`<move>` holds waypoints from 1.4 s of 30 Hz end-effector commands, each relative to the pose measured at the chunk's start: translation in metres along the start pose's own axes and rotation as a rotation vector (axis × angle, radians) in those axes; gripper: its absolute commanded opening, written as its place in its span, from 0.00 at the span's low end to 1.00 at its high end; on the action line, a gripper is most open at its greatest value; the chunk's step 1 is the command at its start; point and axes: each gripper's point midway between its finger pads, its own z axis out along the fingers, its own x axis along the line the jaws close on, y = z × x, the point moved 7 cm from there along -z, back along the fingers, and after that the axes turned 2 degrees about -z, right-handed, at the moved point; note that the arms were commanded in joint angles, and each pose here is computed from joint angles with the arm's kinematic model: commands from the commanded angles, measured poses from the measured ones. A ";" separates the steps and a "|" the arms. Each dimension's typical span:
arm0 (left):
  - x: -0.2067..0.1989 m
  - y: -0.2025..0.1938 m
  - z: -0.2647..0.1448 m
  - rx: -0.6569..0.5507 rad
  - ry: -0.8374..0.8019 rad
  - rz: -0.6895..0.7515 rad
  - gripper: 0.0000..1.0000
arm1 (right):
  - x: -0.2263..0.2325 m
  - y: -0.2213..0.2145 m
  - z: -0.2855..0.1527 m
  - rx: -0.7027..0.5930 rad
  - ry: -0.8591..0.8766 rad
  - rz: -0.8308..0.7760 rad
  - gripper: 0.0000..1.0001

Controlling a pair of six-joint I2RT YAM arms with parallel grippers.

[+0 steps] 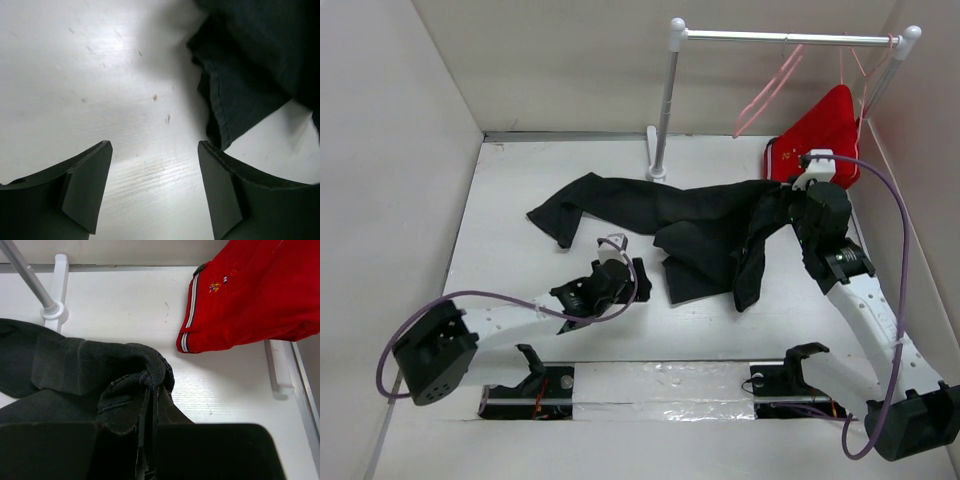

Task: Place the trousers on the hanger
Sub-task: Flatten out the trousers at the center of the board.

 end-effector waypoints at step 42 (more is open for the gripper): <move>0.116 0.134 -0.272 -0.780 0.249 -0.574 0.06 | -0.086 -0.033 0.082 0.001 -0.331 0.218 0.15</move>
